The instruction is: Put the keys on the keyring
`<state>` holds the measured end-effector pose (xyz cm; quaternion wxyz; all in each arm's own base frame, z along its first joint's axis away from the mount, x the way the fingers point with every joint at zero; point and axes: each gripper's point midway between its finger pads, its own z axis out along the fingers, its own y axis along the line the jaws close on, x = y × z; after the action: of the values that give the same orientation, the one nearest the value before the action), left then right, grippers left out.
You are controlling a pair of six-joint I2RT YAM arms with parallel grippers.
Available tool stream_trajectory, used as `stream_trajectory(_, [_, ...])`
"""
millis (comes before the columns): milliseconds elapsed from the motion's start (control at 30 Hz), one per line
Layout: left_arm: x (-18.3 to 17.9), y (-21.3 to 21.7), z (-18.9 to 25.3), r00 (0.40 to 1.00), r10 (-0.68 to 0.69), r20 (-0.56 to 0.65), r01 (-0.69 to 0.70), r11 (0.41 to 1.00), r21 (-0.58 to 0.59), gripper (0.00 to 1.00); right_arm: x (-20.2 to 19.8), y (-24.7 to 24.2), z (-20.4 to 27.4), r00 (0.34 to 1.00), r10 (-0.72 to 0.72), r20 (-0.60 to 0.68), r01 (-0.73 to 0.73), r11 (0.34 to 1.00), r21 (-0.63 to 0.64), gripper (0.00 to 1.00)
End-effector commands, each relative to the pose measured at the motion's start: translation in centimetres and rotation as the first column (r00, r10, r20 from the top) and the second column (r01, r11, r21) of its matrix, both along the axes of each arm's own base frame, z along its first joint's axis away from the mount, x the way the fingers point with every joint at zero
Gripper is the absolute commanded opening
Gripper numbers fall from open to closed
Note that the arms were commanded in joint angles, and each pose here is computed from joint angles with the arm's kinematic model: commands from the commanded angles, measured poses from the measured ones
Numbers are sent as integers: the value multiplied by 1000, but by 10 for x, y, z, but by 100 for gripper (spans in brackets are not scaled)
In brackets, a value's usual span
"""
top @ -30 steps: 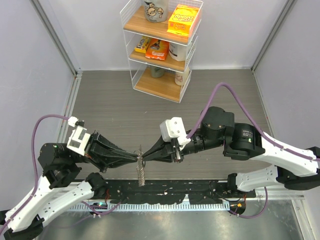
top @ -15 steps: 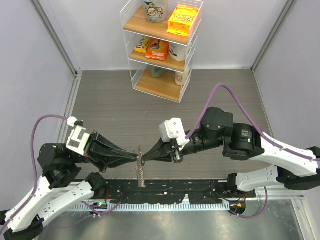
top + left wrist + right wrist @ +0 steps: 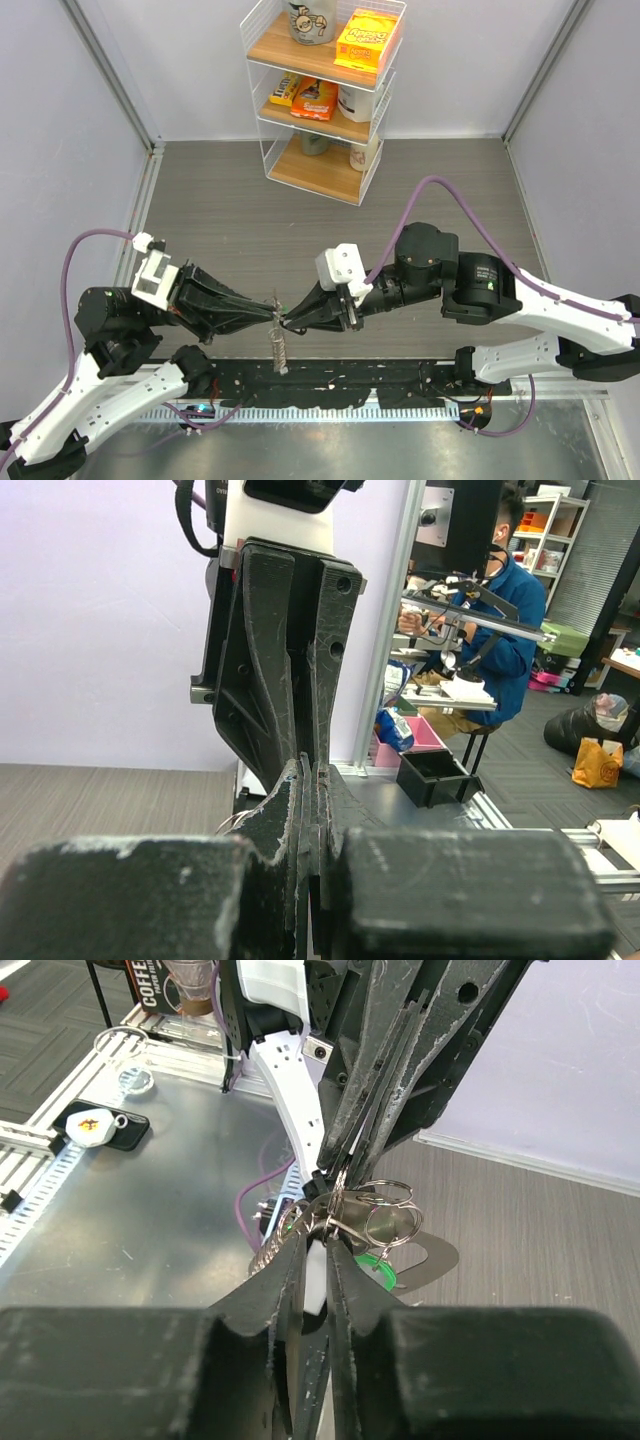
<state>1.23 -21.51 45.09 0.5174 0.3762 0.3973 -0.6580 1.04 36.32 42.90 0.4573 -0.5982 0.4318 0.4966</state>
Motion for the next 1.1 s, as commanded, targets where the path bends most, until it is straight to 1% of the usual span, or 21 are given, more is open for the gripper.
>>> stream_trajectory(0, [-4, 9, 22, 998, 26, 55, -22, 997, -79, 0, -2, -7, 26, 1000, -7, 5, 7, 996, 93, 24])
stream_trajectory(33, [-5, 10, 23, 998, 25, 59, -20, 996, -81, 0, -1, -8, 28, 1000, -15, 5, 14, 995, 103, 28])
stream_trajectory(200, [-4, 9, 22, 998, 26, 56, -21, 997, -81, 0, -1, -13, 42, 1000, -22, 2, 22, 989, 148, 34])
stream_trajectory(900, [-8, 14, 27, 997, 23, 69, -16, 994, -109, 0, 2, 4, 42, 999, -29, -44, 35, 990, 138, 34])
stream_trajectory(1067, [-8, 13, 27, 997, 21, 70, -14, 994, -109, 0, 1, 6, 42, 998, -24, -54, 31, 990, 140, 32])
